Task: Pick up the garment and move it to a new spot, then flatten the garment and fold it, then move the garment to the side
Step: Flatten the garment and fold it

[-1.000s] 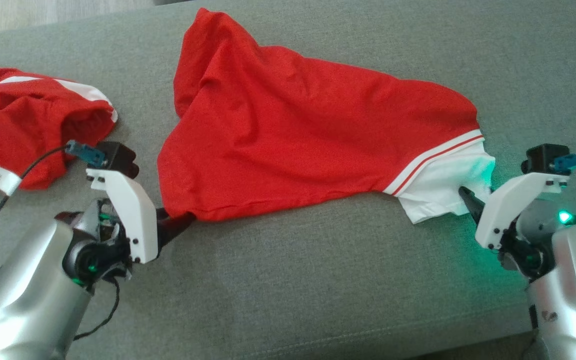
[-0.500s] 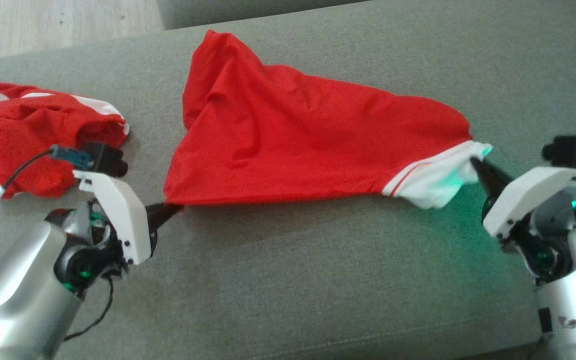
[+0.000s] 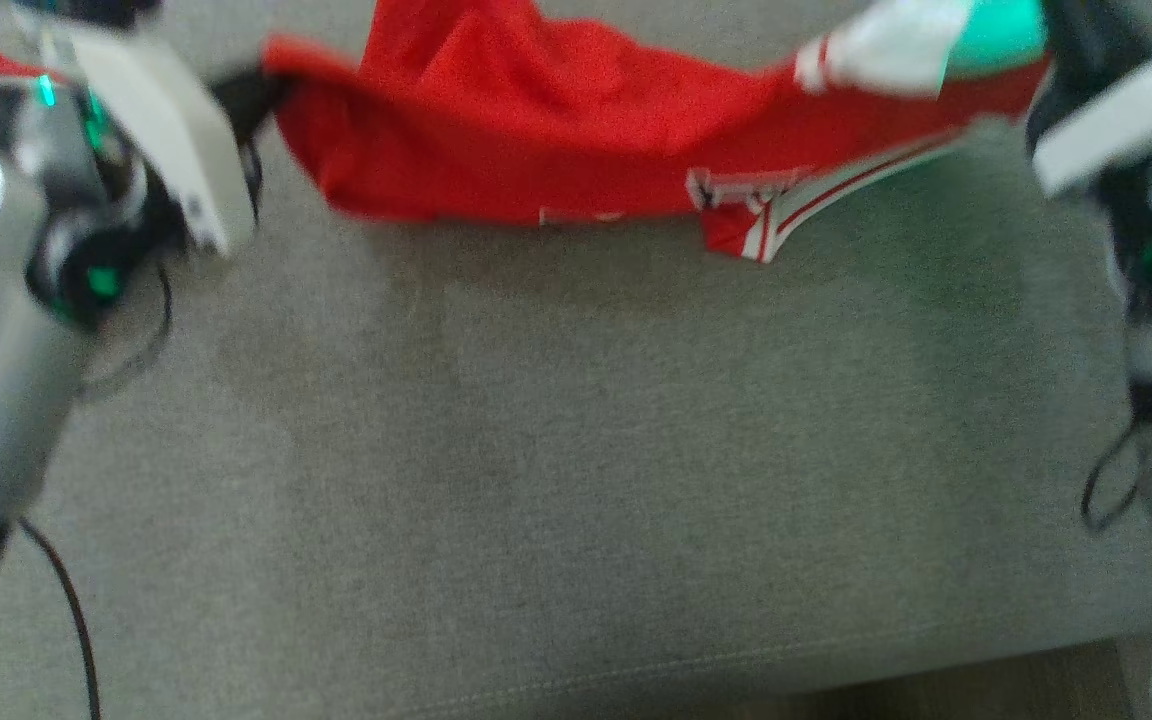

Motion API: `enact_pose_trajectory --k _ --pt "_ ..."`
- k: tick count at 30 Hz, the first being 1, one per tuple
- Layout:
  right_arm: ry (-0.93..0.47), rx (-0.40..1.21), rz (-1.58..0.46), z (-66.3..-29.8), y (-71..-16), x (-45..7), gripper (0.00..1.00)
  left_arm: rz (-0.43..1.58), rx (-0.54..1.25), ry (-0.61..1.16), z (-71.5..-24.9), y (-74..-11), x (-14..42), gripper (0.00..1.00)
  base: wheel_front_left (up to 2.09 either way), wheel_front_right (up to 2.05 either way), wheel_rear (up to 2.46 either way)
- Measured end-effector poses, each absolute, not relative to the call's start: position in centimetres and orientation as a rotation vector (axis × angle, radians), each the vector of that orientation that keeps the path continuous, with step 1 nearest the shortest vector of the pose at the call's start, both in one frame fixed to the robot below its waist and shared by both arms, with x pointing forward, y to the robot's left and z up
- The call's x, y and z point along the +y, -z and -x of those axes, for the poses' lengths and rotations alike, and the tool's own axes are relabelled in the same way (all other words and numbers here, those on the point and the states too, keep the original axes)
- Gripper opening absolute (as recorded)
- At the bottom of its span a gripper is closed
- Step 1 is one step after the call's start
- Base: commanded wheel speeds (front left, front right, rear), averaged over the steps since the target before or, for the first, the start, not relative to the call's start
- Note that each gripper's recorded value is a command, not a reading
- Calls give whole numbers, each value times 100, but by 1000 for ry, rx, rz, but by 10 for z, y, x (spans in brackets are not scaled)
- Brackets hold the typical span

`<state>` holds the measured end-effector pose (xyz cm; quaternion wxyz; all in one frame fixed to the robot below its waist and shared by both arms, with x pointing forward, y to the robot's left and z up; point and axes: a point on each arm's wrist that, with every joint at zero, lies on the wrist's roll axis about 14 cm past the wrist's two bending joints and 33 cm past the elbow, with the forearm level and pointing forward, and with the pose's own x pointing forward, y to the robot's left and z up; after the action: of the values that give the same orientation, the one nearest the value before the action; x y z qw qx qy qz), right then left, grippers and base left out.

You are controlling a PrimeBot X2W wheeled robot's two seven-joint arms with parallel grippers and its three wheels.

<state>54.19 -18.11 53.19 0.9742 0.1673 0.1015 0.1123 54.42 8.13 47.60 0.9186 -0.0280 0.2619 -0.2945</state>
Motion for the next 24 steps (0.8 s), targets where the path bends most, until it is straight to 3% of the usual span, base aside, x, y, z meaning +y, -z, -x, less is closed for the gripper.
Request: enact_pose_trajectory --k 12,24 --pt "-301 -144 -340 -669 -626 -156 0 29 208 505 -677 -556 88 0 0 0 0" --pt "-319 -434 -246 -695 -757 -158 0 18 -35 424 -720 -665 103 0 0 0 0"
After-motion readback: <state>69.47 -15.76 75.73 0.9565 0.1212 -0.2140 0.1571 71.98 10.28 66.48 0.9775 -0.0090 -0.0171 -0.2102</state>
